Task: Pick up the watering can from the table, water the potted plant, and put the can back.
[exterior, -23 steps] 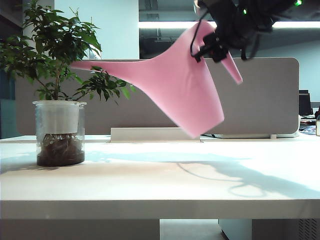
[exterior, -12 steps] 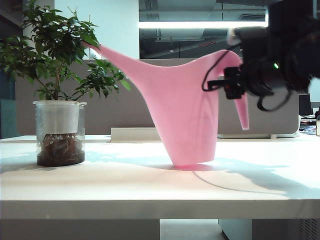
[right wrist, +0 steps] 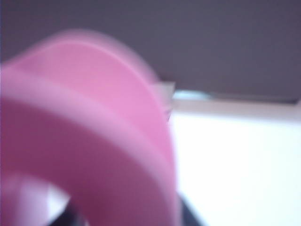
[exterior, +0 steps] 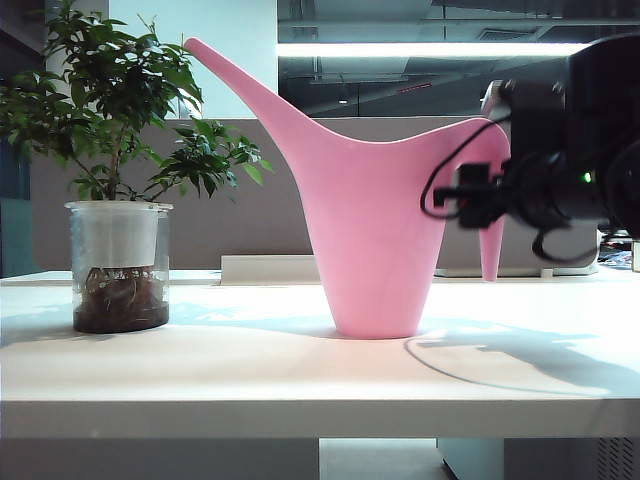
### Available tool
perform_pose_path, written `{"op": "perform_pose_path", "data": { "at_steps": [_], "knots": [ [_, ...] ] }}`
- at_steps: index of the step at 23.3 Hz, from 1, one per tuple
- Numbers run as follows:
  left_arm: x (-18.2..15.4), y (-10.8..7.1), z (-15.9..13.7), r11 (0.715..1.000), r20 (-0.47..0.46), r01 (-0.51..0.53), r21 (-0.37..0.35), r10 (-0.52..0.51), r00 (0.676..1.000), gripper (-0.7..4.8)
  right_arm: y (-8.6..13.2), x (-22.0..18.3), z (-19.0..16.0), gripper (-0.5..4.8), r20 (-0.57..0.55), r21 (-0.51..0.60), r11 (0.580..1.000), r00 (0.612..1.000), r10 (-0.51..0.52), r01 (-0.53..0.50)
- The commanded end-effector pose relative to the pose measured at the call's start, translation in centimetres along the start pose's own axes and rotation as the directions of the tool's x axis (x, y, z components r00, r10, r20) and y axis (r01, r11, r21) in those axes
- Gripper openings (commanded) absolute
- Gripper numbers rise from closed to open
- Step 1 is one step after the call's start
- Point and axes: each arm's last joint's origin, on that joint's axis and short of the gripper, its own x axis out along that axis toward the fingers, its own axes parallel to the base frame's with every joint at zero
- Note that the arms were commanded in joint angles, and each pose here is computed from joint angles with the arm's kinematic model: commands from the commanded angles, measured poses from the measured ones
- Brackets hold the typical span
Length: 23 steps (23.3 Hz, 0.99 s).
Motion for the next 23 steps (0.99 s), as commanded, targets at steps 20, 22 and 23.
{"op": "perform_pose_path", "data": {
  "at_steps": [20, 22, 23],
  "knots": [
    [-0.9, 1.8, -2.4, 0.954, 0.024, -0.293, -0.069, 0.296, 0.955, 0.03, -1.9, -13.8, -2.7, -0.01, -0.109, 0.212, 0.975, 0.99, 0.093, -0.069],
    [-0.5, 1.9, -3.9, 0.948, 0.005, -0.308, -0.077, 0.309, 0.951, 0.03, -2.0, -14.6, -3.2, -0.01, -0.139, 0.212, 0.974, 0.985, 0.105, -0.074],
    [-0.2, 2.1, -4.8, 0.946, -0.016, -0.315, -0.082, 0.314, 0.949, 0.03, -2.1, -15.0, -3.5, -0.02, -0.163, 0.208, 0.976, 0.981, 0.104, -0.069]
  ]
}}
